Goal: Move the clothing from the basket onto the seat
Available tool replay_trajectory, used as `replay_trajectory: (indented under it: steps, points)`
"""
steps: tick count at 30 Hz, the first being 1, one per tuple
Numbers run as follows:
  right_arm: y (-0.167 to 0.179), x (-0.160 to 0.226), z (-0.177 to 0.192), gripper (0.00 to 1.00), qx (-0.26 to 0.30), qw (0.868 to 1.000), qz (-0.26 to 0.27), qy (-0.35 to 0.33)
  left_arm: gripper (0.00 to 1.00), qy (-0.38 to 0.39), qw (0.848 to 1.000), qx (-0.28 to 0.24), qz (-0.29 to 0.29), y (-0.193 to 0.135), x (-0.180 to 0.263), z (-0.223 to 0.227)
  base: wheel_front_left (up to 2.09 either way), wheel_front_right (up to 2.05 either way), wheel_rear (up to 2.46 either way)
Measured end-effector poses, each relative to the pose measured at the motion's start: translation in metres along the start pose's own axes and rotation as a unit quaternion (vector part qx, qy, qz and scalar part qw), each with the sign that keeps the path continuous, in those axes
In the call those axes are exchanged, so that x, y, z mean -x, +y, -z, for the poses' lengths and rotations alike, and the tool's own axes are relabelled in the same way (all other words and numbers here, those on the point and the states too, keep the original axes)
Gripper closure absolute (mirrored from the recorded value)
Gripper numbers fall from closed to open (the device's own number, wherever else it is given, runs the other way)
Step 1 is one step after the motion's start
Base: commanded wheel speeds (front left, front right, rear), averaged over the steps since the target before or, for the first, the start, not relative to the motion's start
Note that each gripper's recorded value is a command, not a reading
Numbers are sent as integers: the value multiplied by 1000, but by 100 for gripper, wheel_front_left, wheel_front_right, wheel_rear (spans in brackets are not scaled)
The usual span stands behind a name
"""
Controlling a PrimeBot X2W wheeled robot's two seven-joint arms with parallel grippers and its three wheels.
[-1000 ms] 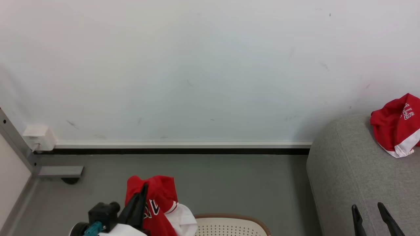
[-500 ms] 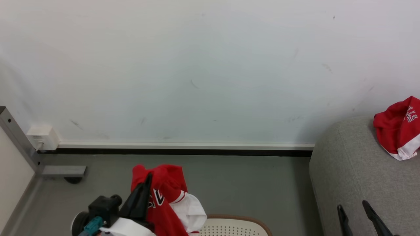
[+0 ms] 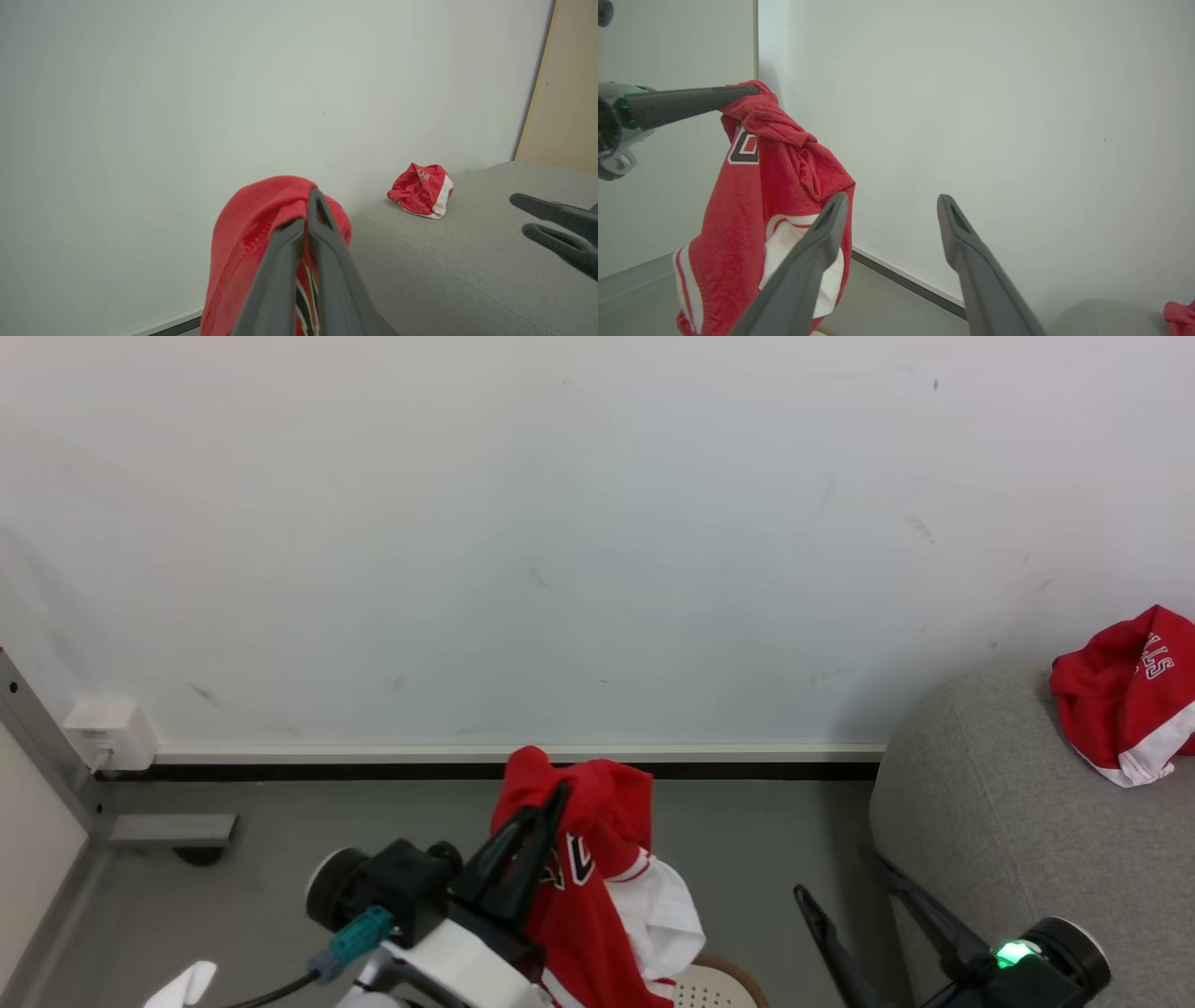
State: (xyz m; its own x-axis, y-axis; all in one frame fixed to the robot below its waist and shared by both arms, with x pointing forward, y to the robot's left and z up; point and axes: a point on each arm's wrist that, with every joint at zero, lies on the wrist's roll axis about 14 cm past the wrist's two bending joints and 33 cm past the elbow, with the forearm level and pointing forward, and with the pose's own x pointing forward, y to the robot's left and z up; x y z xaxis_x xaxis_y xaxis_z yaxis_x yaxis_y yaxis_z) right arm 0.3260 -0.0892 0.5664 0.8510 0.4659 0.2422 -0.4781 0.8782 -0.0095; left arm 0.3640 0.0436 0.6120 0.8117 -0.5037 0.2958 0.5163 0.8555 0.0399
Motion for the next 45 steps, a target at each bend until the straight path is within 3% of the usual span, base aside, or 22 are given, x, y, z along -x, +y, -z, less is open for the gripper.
replay_trajectory:
  steps: [10, 23, 24, 26, 27, 33, 34, 35, 36, 37, 45]
  points:
    - [47, -19, -6, 0, 18, 993, -118, 0, 100, -3, 995, 26, 101, -72, -12, -6, 0, 0, 0]
    - [49, -12, 21, 0, 19, 987, -147, 59, 100, 3, 979, 60, 196, -134, -9, -4, 0, 0, 0]
    - [48, -11, 23, 18, 18, 987, -146, 64, 100, 1, 977, 65, 204, -139, -8, -6, 0, 0, 0]
    - [48, -10, 26, 87, 12, 987, -144, 70, 100, 2, 972, 81, 218, -149, -5, -8, 0, 0, 0]
    - [47, -9, 27, 100, 9, 987, -142, 71, 100, 5, 971, 84, 224, -151, -4, -7, 0, 0, 0]
    - [32, -10, 23, 100, 5, 991, -117, 67, 100, 3, 970, 84, 230, -148, -4, -7, 0, 0, 0]
    - [28, -10, 22, 100, 5, 992, -109, 64, 85, 1, 970, 82, 229, -147, -4, -6, 0, 0, 0]
    - [24, -11, 20, 100, 6, 993, -102, 62, 56, 1, 971, 79, 226, -145, -5, -5, 0, 0, 0]
    - [20, -11, 19, 100, 6, 994, -95, 59, 15, 1, 972, 77, 224, -143, -6, -3, 0, 0, 0]
    - [16, -10, 18, 100, 5, 994, -88, 57, 0, 5, 972, 77, 223, -142, -7, -1, 0, 0, 0]
    - [-24, 5, 7, 100, 9, 999, -17, 44, 0, 29, 968, 92, 231, -147, -10, 21, 0, 0, 0]
